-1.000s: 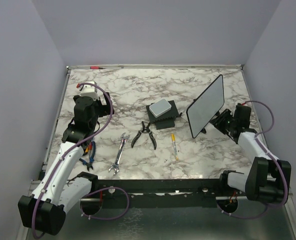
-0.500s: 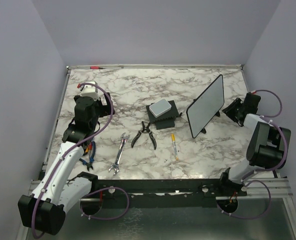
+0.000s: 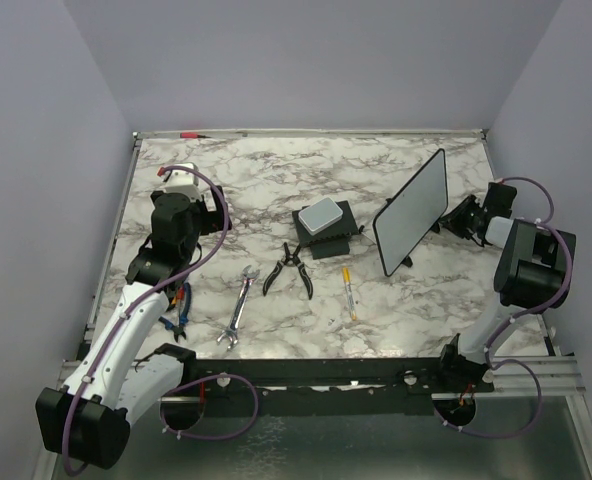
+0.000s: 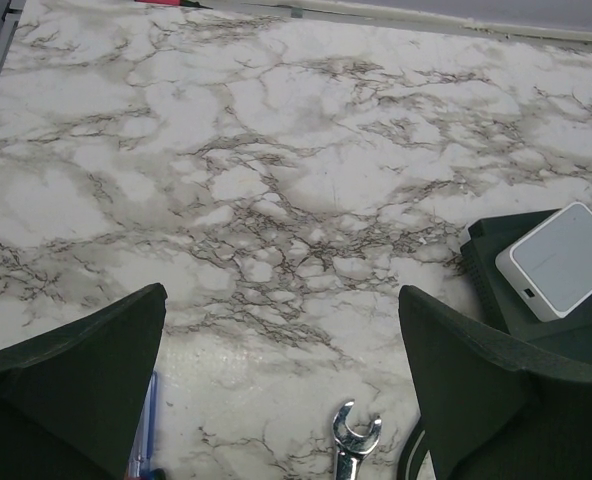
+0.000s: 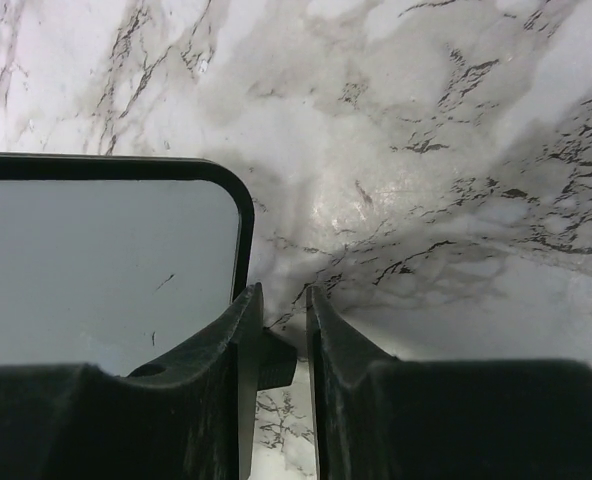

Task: Write a sentence on the whiteboard
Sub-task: Move the whiteboard stand to the center of the board.

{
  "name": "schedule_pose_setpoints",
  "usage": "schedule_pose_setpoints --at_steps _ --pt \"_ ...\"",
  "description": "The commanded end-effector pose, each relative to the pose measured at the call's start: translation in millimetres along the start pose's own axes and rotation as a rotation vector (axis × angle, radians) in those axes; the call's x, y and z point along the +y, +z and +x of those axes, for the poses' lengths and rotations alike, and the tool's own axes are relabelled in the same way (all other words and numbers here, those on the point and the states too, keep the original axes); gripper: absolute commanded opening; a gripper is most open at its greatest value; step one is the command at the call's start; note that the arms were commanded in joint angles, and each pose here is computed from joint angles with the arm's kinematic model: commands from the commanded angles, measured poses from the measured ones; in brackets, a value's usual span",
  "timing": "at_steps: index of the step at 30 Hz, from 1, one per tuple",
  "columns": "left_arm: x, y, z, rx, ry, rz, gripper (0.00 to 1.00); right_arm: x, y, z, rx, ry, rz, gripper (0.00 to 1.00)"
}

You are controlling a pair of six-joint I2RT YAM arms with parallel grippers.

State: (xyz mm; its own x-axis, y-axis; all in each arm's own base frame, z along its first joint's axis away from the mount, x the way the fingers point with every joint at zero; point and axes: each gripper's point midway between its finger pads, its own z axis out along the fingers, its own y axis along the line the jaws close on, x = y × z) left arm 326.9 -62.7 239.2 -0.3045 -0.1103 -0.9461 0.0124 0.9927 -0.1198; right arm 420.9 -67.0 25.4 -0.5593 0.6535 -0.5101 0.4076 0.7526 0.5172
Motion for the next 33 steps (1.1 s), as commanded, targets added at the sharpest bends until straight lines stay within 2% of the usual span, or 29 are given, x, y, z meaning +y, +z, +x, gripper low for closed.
schedule_pose_setpoints --at_steps 1,18,21,24,28,33 --pt "-6.3 0.8 3.4 0.003 0.017 0.032 0.99 4.3 -1.9 15.8 0.06 0.009 -0.056 0.27" --pt "-13.5 -0.6 4.7 0.005 0.023 0.056 0.99 20.4 -46.4 92.6 0.155 -0.017 -0.134 0.25" --pt "-20.6 -1.2 5.0 0.01 0.026 0.095 0.99 18.9 -52.9 98.3 0.151 -0.023 -0.113 0.25" --pt "-37.2 -2.3 6.3 0.013 0.035 0.188 0.99 5.0 -62.2 88.1 0.08 -0.025 -0.011 0.26" --pt "-58.4 -4.3 13.9 0.033 0.047 0.305 0.99 -0.8 -87.1 70.6 -0.025 -0.023 0.074 0.35" --pt "-77.5 -8.1 19.7 0.047 0.058 0.404 0.99 14.0 -117.1 63.6 -0.077 -0.044 0.035 0.47"
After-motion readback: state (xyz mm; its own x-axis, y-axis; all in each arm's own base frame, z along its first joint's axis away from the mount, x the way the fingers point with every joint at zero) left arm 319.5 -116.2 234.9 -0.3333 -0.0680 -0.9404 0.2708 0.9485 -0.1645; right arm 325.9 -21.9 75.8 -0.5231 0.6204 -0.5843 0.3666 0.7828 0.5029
